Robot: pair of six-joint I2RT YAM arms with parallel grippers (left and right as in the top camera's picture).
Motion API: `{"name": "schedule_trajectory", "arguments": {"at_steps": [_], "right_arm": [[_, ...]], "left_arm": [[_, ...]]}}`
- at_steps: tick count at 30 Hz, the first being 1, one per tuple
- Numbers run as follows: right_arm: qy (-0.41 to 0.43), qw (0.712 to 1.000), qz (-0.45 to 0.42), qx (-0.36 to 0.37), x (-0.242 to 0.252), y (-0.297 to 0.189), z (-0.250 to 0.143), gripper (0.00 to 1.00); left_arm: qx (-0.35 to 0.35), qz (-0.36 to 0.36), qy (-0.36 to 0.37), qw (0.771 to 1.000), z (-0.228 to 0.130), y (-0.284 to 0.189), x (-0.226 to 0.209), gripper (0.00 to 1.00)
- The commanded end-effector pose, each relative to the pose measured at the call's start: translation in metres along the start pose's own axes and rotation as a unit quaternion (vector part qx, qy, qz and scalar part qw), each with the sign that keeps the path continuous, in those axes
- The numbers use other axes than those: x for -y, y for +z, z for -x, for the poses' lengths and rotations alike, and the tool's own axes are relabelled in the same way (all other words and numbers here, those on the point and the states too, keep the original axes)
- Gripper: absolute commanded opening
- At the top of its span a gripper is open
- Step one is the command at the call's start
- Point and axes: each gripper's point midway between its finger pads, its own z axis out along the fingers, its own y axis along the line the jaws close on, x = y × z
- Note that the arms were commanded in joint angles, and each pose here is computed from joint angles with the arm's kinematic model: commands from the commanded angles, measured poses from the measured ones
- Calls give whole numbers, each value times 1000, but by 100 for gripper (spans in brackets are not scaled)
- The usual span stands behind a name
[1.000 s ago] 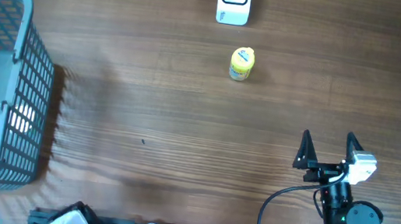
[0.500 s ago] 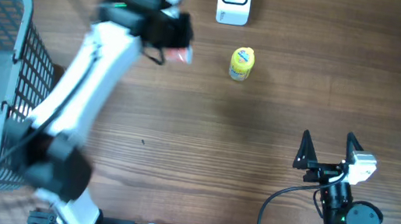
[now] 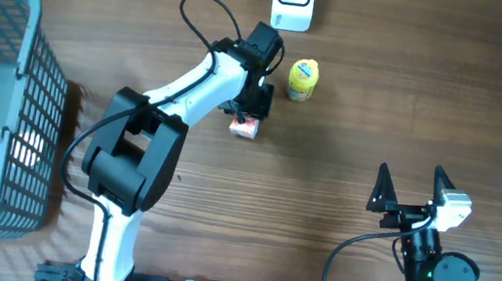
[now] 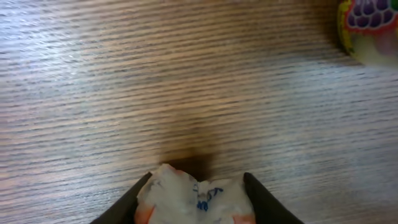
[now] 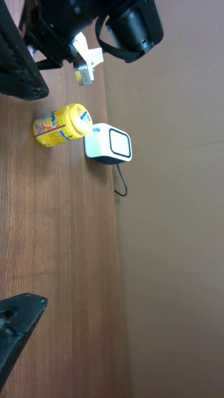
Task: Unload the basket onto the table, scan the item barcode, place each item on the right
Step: 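Place the small red package on the table beside the jar, then reach the left gripper into the basket and grasp the tin can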
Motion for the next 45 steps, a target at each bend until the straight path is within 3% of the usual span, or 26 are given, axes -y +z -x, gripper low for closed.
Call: {"name": "schedule_trajectory", "arguments": {"at_steps": [1, 2, 3, 4, 7, 8, 10, 12, 13, 15, 17, 18, 22, 24, 29, 38, 45], "right_arm": [[6, 1000, 0, 5, 0, 0, 2, 100], [6, 1000, 0, 5, 0, 0, 2, 100], [6, 1000, 0, 4, 0, 0, 2, 100], [6, 1000, 0, 5, 0, 0, 2, 100], [6, 1000, 0, 4, 0, 0, 2, 100], [6, 1000, 0, 5, 0, 0, 2, 100], [6, 1000, 0, 4, 0, 0, 2, 100], [6, 1000, 0, 4, 0, 0, 2, 100], [6, 1000, 0, 5, 0, 0, 2, 100], [6, 1000, 0, 5, 0, 0, 2, 100], [6, 1000, 0, 5, 0, 0, 2, 100], [6, 1000, 0, 4, 0, 0, 2, 100], [6, 1000, 0, 4, 0, 0, 2, 100], [6, 1000, 0, 4, 0, 0, 2, 100], [6, 1000, 0, 5, 0, 0, 2, 100], [6, 1000, 0, 5, 0, 0, 2, 100], [6, 1000, 0, 4, 0, 0, 2, 100]], "left_arm": [[13, 19, 3, 1000, 3, -6, -7, 54], [22, 21, 3, 1000, 6, -13, -8, 64], [39, 18, 5, 999, 10, -29, -6, 88], [55, 12, 6, 998, 14, -45, -4, 100], [174, 42, -2, 984, 35, -160, -15, 100], [258, 56, -18, 964, 44, -231, -25, 100], [437, 84, -89, 891, 44, -382, -70, 100], [533, 88, -166, 825, 10, -484, -127, 100], [562, 107, -239, 784, -25, -521, -176, 100], [557, 182, -412, 698, -107, -541, -267, 100], [511, 206, -544, 633, -165, -525, -311, 100], [484, 196, -587, 619, -178, -510, -323, 100], [352, 181, -673, 625, -181, -417, -375, 100], [267, 180, -707, 630, -178, -348, -399, 100], [152, 176, -745, 626, -190, -253, -410, 100], [133, 161, -747, 631, -213, -132, -409, 100], [166, 146, -743, 632, -204, -120, -415, 100]]}}
